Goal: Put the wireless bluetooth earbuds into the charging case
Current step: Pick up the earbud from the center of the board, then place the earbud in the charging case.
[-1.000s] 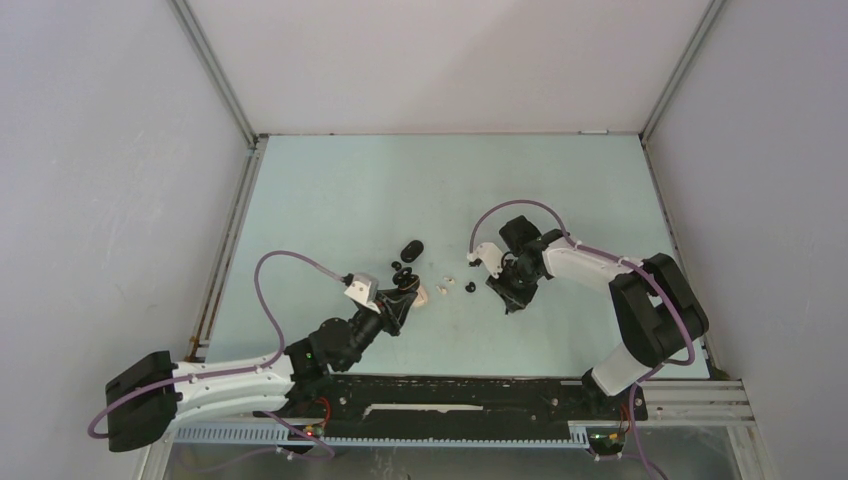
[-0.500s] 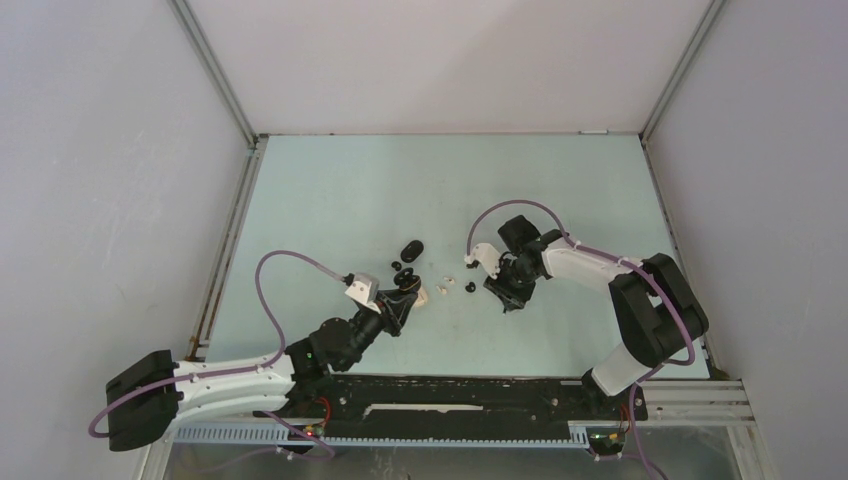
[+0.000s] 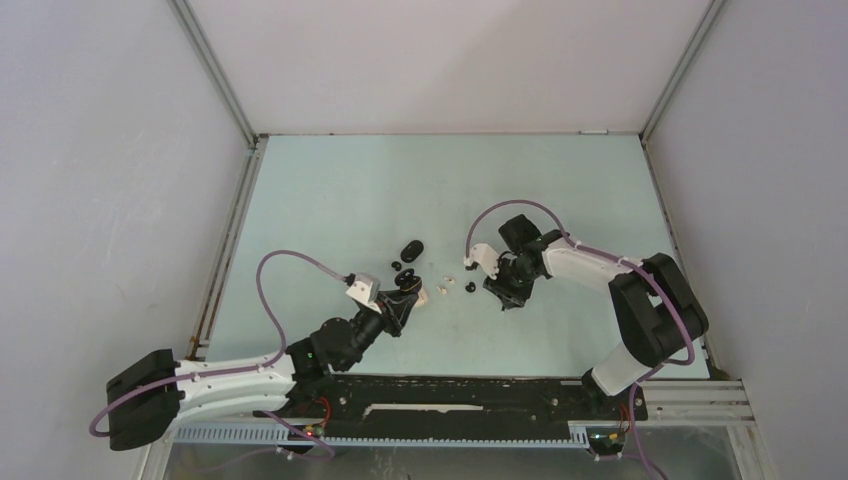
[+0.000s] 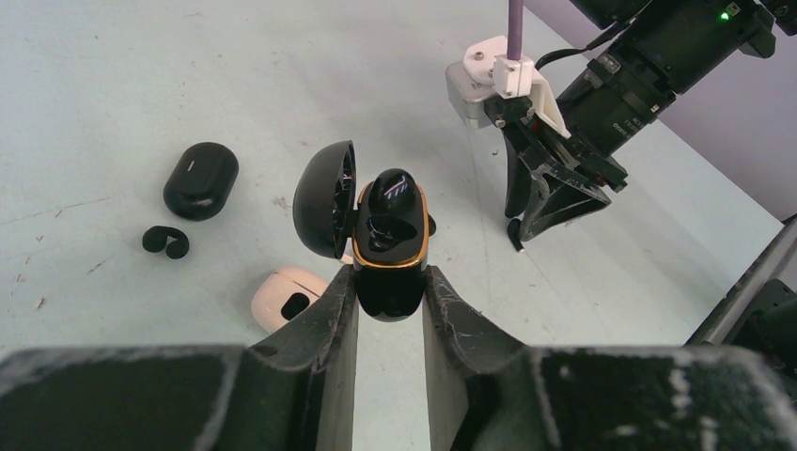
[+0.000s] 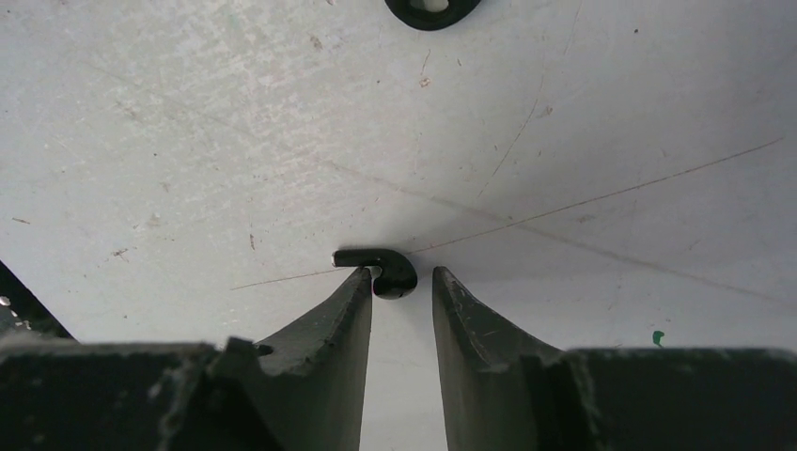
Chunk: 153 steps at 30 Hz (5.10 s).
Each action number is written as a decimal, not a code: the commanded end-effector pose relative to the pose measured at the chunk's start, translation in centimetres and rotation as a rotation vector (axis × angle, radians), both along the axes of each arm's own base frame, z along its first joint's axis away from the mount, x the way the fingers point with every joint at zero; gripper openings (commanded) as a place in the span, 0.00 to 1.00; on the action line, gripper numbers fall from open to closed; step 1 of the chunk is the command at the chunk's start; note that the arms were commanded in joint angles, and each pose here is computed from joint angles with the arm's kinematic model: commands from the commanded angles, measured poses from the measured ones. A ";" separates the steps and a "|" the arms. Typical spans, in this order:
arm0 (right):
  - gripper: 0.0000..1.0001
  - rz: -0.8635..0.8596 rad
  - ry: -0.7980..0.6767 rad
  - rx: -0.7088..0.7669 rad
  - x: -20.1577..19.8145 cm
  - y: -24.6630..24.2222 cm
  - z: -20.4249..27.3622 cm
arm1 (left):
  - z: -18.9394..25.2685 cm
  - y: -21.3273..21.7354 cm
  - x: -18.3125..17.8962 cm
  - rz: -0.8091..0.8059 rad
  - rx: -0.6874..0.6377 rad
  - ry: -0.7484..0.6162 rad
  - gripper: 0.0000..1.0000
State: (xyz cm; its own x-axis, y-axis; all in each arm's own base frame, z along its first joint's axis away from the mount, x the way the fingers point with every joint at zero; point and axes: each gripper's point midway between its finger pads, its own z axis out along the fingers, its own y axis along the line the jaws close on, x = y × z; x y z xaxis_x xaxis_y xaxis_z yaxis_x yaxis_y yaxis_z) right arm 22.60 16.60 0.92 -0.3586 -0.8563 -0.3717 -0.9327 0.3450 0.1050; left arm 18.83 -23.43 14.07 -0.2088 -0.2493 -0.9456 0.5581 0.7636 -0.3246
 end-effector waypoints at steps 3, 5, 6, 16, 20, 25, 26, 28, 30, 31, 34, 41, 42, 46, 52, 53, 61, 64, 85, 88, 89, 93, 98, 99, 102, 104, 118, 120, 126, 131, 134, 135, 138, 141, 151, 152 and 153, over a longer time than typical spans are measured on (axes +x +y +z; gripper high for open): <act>0.35 0.121 -0.085 0.060 0.2 0.6 0.4 | 2.0 -0.5 0.3 0.003 -0.070 -0.018 0.00; 0.35 0.155 -0.113 0.072 0.4 0.7 0.6 | 2.0 -0.5 0.3 0.002 -0.070 -0.016 0.00; 0.35 0.165 -0.123 0.073 0.5 0.7 0.7 | 2.0 -0.5 0.3 0.003 -0.071 -0.016 0.00; 0.33 0.176 -0.079 0.054 0.1 0.3 -0.5 | 1.9 -0.5 0.3 0.004 -0.069 -0.016 0.00; 0.28 0.186 -0.067 0.065 -0.2 0.5 -0.6 | 2.0 -0.7 0.3 0.001 -0.065 -0.017 0.00; 0.19 0.181 -0.083 0.084 -0.2 0.7 0.3 | 1.9 -0.9 0.3 -0.005 -0.060 -0.011 0.00; 0.18 0.175 -0.098 0.089 -0.1 0.7 0.8 | 1.8 -0.9 0.3 -0.007 -0.058 -0.008 0.00; 0.17 0.165 -0.142 0.103 0.2 0.8 2.3 | 1.5 -1.0 0.3 -0.011 -0.052 -0.003 0.00; 0.16 0.173 -0.212 0.123 0.4 1.0 4.4 | 1.3 -1.3 0.2 -0.019 -0.050 0.001 0.00; 0.16 0.186 -0.243 0.127 0.3 1.1 5.4 | 1.2 -1.5 0.2 -0.026 -0.050 0.001 0.00; 0.15 0.242 -0.332 0.135 -0.1 1.5 8.2 | 1.1 -2.2 0.2 -0.046 -0.048 0.004 0.00; 0.10 0.328 -0.556 0.202 0.2 3.8 18.1 | 2.7 -5.5 0.3 -0.124 -0.084 -0.019 0.00; 0.05 0.330 -0.590 0.215 0.2 4.3 19.6 | 3.1 -6.2 0.2 -0.146 -0.093 -0.028 0.00; 0.00 0.344 -0.703 0.276 -0.8 6.1 24.1 | 4.1 -8.6 0.0 -0.214 -0.132 -0.052 0.00; 0.00 0.335 -0.878 0.333 -1.7 7.3 27.6 | 6.2 -11.3 -1.5 -0.327 -0.196 -0.091 0.00; 0.00 0.321 -0.902 0.337 -1.6 7.3 28.0 | 6.4 -11.5 -1.7 -0.334 -0.203 -0.094 0.00; 0.00 0.314 -1.057 0.339 -1.8 8.3 28.3 | 8.2 -11.8 -3.0 -0.371 -0.284 -0.097 0.00; 0.00 0.329 -1.064 0.353 -2.2 8.8 28.1 | 8.6 -12.0 -3.4 -0.381 -0.297 -0.103 0.00; 0.00 0.404 -1.054 0.389 -4.0 10.8 27.6 | 10.5 -12.4 -4.2 -0.411 -0.434 -0.078 0.00; 0.00 0.419 -1.051 0.392 -4.2 11.0 27.6 | 10.5 -12.5 -4.3 -0.416 -0.445 -0.070 0.00; 0.00 0.424 -1.048 0.391 -4.3 11.1 27.5 | 10.6 -12.5 -4.3 -0.415 -0.446 -0.070 0.00; 0.00 0.444 -1.036 0.388 -4.6 11.2 27.0 | 10.7 -12.4 -4.2 -0.410 -0.450 -0.075 0.00; 0.00 0.467 -1.051 0.372 -4.7 11.3 26.4 | 11.0 -12.3 -4.3 -0.414 -0.454 -0.081 0.00; 0.00 0.471 -1.051 0.369 -4.7 11.3 26.2 | 11.0 -12.3 -4.3 -0.414 -0.454 -0.081 0.00; 0.00 0.478 -1.055 0.360 -4.7 11.3 25.9 | 11.0 -12.3 -4.3 -0.416 -0.453 -0.081 0.00; 0.00 0.478 -1.056 0.356 -4.7 11.2 25.7 | 11.0 -12.3 -4.3 -0.417 -0.454 -0.083 0.00; 0.00 0.511 -1.028 0.355 -5.3 11.2 24.7 | 11.0 -12.3 -4.2 -0.408 -0.453 -0.086 0.00; 0.00 0.518 -1.018 0.355 -5.5 11.1 24.5 | 10.9 -12.3 -4.2 -0.406 -0.452 -0.085 0.00; 0.00 0.502 -1.017 0.368 -5.6 11.0 24.8 | 10.7 -12.0 -4.0 -0.389 -0.444 -0.088 0.00; 0.00 0.481 -1.028 0.375 -5.4 10.9 25.3 | 10.5 -12.1 -3.9 -0.388 -0.435 -0.088 0.00; 0.00 0.478 -1.021 0.379 -5.5 10.8 25.4 | 10.4 -12.1 -3.9 -0.387 -0.433 -0.088 0.00; 0.00 0.476 -1.020 0.381 -5.5 10.8 25.4 | 10.4 -12.1 -3.9 -0.387 -0.431 -0.089 0.00; 0.00 0.471 -1.012 0.391 -5.7 10.8 25.6 | 10.3 -12.2 -3.9 -0.389 -0.430 -0.088 0.00; 0.00 0.459 -1.007 0.403 -5.7 10.8 25.9 | 10.2 -12.4 -3.9 -0.390 -0.427 -0.083 0.00; 0.00 0.482 -0.962 0.410 -6.4 11.0 25.1 | 10.3 -12.4 -3.9 -0.391 -0.424 -0.091 0.00; 0.00 0.485 -0.960 0.410 -6.4 11.0 25.1 | 10.3 -12.4 -3.9 -0.392 -0.425 -0.093 0.00; 0.00 0.486 -0.957 0.410 -6.5 11.0 25.0 | 10.3 -12.4 -3.9 -0.391 -0.423 -0.095 0.00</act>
